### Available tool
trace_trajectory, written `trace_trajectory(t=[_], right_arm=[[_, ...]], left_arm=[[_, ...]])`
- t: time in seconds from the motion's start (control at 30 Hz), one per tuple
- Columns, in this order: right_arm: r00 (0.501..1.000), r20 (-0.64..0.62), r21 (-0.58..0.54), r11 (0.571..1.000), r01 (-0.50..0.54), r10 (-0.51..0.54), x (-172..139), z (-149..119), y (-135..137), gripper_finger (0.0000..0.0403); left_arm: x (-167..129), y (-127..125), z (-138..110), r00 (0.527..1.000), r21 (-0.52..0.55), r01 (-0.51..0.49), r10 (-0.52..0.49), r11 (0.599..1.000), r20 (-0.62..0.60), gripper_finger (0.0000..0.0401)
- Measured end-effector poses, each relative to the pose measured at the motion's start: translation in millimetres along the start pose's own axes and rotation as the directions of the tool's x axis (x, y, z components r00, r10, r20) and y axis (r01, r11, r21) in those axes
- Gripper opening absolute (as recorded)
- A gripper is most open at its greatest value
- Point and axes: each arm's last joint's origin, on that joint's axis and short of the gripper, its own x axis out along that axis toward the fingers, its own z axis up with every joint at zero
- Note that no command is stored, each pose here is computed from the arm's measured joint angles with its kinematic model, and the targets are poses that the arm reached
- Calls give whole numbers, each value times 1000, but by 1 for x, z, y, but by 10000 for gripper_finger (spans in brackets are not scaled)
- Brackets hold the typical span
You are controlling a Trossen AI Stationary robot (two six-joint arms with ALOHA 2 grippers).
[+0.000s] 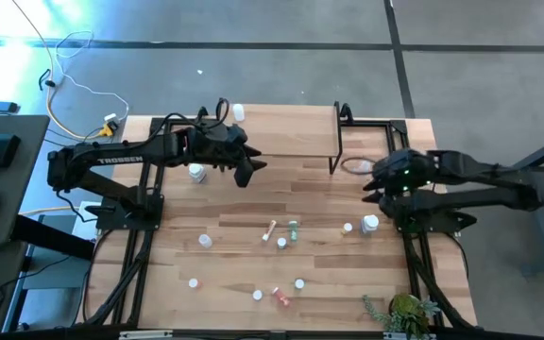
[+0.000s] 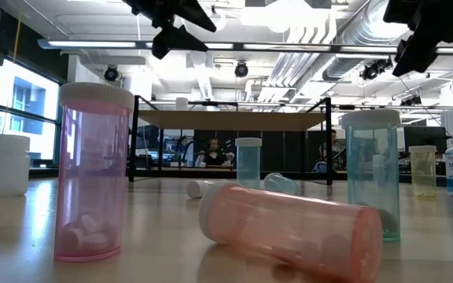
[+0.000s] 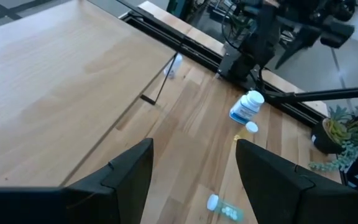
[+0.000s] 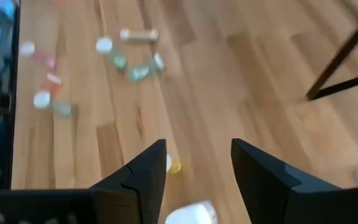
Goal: Pick and place medicine bottles onto shelf by color
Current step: Put the light yellow pill bottle on the shelf
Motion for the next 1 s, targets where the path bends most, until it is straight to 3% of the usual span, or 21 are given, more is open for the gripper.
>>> trace_trajectory(t=[0.5, 0.73, 1.0], right_arm=[[951, -308, -171, 985, -21, -33, 58, 2, 31, 172], [931, -363, -230, 972, -47, -41, 81, 1, 45, 172], [902, -410, -290, 957, 11, -134, 104, -4, 53, 172]], left_arm=[[0, 0, 0, 1000, 10, 0, 0, 1000, 0, 217], [0, 0, 0, 1000, 18, 0, 0, 1000, -1, 217], [0, 0, 0, 1000, 30, 0, 0, 1000, -1, 217]])
